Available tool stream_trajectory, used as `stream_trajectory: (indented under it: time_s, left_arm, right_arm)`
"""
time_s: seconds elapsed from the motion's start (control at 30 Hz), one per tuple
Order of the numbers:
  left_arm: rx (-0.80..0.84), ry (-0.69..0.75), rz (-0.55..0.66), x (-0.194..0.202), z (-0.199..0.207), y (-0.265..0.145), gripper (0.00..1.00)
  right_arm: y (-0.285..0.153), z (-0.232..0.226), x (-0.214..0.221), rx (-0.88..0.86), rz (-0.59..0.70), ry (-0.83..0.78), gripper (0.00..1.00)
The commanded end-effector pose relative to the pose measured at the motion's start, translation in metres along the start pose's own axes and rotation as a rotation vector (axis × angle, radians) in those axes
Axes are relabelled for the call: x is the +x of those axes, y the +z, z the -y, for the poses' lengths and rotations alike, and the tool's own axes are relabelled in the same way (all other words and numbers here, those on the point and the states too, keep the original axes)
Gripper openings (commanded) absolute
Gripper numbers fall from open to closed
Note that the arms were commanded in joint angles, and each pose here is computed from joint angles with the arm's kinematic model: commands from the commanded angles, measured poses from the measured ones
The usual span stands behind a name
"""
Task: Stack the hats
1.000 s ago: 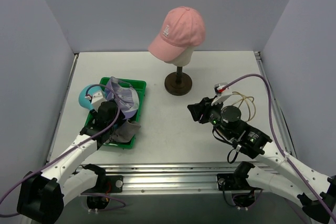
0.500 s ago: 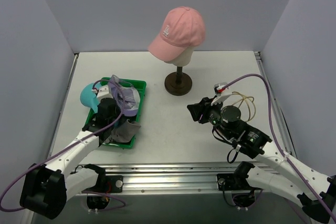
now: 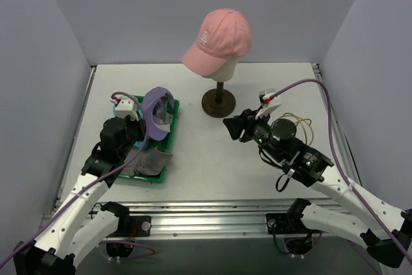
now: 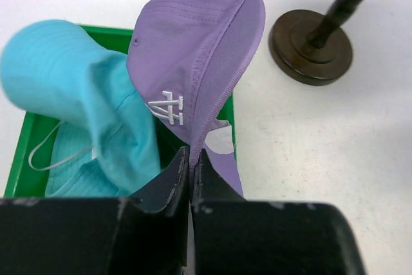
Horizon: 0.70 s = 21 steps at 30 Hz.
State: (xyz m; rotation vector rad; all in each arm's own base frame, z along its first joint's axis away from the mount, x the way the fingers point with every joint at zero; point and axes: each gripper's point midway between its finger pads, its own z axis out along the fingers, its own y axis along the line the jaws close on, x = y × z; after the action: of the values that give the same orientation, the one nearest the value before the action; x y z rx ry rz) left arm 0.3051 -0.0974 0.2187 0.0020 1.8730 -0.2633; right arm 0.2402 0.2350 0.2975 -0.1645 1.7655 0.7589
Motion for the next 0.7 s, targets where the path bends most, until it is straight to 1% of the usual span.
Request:
stream_trajectory:
  time_s: [0.0,0.03,0.07,0.13,0.17,0.2,0.23,0.3,0.37,0.4,0.47,0.53,0.67]
  left_arm:
    - [0.169,0.055,0.136,-0.06,0.033,-0.03,0.02]
    - [0.189,0.067,0.134,-0.063,0.036,-0.035,0.02]
    - [0.258,0.074,0.163,-0.079,0.049,-0.047,0.02]
    - [0.327,0.098,0.15,-0.084,0.061,-0.057,0.02]
    - [0.404,0.111,0.13,-0.083,0.074,-0.063,0.02]
    - [0.444,0.124,0.123,-0.089,0.081,-0.07,0.02]
    - [0.475,0.139,0.112,-0.091,0.086,-0.074,0.02]
    - [0.517,0.154,0.064,-0.09,0.093,-0.083,0.02]
    - [0.524,0.17,0.052,-0.092,0.093,-0.09,0.02]
    - [0.522,0.178,0.034,-0.089,0.091,-0.095,0.02]
    - [0.528,0.199,0.062,-0.096,0.09,-0.106,0.02]
    - [0.569,0.213,0.058,-0.095,0.095,-0.116,0.02]
    - [0.65,0.216,0.019,-0.089,0.105,-0.128,0.02]
  right_arm:
    - [-0.004,-0.039,-0.064,-0.126,0.139,-0.082,0.41]
    - [-0.002,-0.042,-0.068,-0.137,0.144,-0.141,0.43]
    - [-0.001,-0.049,-0.071,-0.168,0.14,-0.174,0.44]
    - [0.004,-0.057,-0.079,-0.195,0.139,-0.265,0.46]
    - [0.005,-0.066,-0.077,-0.246,0.125,-0.3,0.47]
    - [0.01,-0.068,-0.074,-0.257,0.109,-0.335,0.48]
    - [0.012,-0.072,-0.08,-0.271,0.121,-0.388,0.48]
    - [0.02,-0.079,-0.081,-0.296,0.104,-0.445,0.5]
    - [0.024,-0.083,-0.081,-0.316,0.089,-0.506,0.52]
    - [0.03,-0.082,-0.075,-0.317,0.061,-0.528,0.52]
    - [0.032,-0.082,-0.081,-0.306,0.067,-0.566,0.53]
    - [0.038,-0.078,-0.08,-0.278,0.063,-0.583,0.54]
    - [0.044,-0.084,-0.069,-0.32,0.043,-0.642,0.55]
